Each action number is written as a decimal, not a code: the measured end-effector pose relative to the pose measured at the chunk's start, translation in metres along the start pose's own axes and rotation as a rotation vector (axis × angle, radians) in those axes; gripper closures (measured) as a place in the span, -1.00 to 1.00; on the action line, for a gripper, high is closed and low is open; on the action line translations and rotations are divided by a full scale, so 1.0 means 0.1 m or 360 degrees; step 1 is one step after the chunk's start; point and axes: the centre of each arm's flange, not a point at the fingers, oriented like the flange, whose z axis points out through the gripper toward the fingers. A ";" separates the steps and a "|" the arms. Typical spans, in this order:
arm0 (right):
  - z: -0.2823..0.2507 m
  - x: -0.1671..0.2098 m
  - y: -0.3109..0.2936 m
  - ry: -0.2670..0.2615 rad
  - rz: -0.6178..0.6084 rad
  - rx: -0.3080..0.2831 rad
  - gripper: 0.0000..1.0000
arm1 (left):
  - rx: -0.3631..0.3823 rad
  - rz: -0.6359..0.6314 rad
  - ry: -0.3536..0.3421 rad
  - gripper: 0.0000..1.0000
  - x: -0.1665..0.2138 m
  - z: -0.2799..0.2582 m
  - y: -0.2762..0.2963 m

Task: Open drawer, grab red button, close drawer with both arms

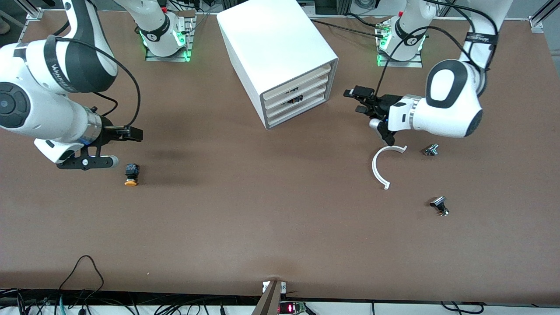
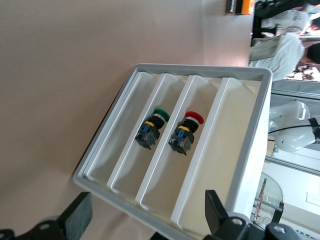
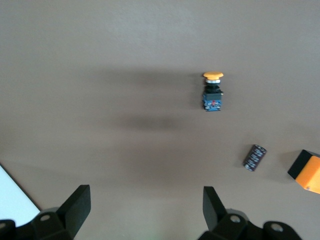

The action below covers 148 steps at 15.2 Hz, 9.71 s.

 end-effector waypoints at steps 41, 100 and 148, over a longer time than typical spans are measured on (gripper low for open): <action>-0.25 -0.02 -3.15 -0.0033 0.1729 0.0620 -0.97 | -0.0582 0.0180 0.0274 0.71 -0.15 1.05 -0.98; 0.64 0.68 -1.71 -0.0036 0.0255 0.0104 0.17 | 0.1494 -0.0803 0.0490 -0.99 0.94 -1.20 0.54; 0.53 0.29 0.48 0.0253 -0.0071 0.0239 -1.00 | 0.1469 -0.1267 0.0417 -0.99 0.69 1.84 0.92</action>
